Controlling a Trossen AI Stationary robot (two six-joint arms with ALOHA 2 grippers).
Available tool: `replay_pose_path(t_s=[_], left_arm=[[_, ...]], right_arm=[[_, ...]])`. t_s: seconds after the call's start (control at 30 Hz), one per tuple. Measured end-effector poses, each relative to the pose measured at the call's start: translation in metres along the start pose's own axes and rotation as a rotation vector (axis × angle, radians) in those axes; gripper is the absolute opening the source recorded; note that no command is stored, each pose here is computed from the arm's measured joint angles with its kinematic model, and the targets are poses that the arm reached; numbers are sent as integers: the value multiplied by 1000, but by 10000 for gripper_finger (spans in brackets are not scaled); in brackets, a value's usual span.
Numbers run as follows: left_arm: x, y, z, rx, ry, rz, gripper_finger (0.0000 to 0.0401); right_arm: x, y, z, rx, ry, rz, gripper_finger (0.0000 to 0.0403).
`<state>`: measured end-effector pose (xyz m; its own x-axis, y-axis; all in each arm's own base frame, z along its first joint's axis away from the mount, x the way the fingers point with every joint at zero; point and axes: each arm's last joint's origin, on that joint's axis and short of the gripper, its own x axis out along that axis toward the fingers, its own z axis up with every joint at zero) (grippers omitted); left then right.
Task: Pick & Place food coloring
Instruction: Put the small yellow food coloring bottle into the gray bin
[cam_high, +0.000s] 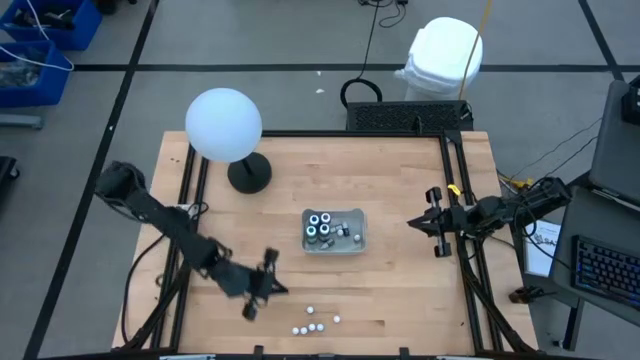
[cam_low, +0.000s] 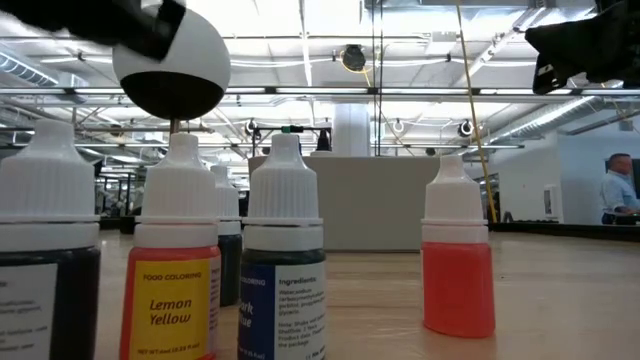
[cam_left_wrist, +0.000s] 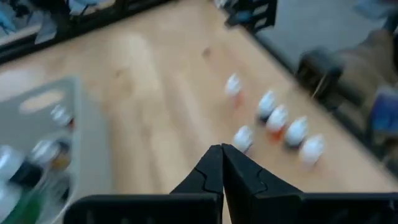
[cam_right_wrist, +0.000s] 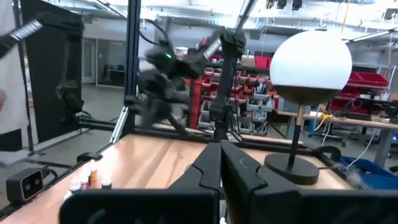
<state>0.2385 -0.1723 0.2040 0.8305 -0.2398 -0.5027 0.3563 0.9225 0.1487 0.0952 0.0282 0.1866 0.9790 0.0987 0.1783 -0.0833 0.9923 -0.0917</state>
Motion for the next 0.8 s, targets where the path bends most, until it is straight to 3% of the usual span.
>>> replay_pose_path(t_s=[0.1,0.2,0.37,0.5,0.6,0.8], left_arm=[[13,-27,26,-27,-36,-4,4],[22,-51,45,-92,-6,63,16],[47,-80,51,-139,244,114,77],[69,-88,57,-252,308,138,150],[86,-91,54,-294,365,85,197],[99,-88,54,-383,416,61,247]], right_arm=[[0,0,0,21,2,0,0],[0,0,0,31,4,2,0],[0,0,0,11,-3,6,0],[0,1,1,-28,-9,32,0],[0,1,1,-29,-4,26,0],[0,1,-1,-32,11,29,0]])
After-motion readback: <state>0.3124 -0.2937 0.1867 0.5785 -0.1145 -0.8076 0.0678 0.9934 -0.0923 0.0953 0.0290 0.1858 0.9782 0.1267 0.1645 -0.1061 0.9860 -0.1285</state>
